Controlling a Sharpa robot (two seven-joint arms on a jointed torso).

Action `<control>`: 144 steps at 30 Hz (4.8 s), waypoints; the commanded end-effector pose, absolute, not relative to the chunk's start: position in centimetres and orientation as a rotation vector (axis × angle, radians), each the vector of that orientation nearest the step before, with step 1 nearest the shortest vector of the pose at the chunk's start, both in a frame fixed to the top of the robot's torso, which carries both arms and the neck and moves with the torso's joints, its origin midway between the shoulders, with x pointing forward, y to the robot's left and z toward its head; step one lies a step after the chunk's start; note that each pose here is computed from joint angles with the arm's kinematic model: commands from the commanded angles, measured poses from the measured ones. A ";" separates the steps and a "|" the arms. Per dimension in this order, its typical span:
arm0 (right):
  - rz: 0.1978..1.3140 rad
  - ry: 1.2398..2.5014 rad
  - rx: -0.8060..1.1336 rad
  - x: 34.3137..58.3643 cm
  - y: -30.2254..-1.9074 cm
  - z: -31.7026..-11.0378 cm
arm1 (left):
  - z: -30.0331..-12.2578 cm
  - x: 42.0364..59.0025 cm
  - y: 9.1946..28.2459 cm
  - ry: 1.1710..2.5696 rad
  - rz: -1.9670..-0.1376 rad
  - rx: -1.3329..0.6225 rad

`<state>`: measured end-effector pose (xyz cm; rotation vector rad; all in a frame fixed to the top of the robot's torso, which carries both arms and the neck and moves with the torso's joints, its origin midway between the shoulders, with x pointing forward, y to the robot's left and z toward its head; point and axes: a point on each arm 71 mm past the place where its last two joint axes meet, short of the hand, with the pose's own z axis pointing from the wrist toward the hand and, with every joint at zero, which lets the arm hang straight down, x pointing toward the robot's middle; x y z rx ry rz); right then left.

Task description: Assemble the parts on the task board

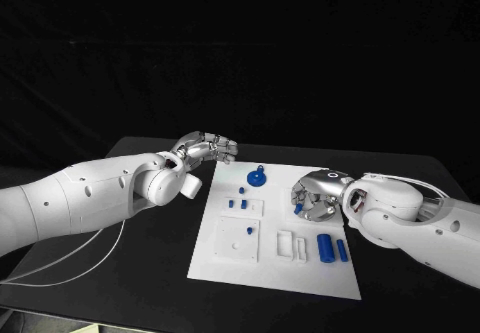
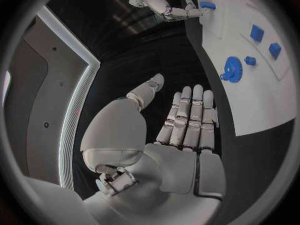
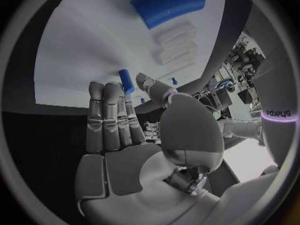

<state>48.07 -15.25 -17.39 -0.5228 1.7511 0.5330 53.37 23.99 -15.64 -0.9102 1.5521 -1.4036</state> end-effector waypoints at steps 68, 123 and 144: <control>0.916 1.480 -0.650 41.5 -3.2 -17.0 | -15.5 53.5 23.2 1.551 -1.427 -0.898; 0.825 1.565 -0.785 40.6 -2.5 -20.5 | -15.6 53.6 23.3 1.557 -1.427 -0.898; 0.855 1.608 -0.808 40.2 -1.5 -21.5 | -15.6 53.6 23.2 1.560 -1.428 -0.898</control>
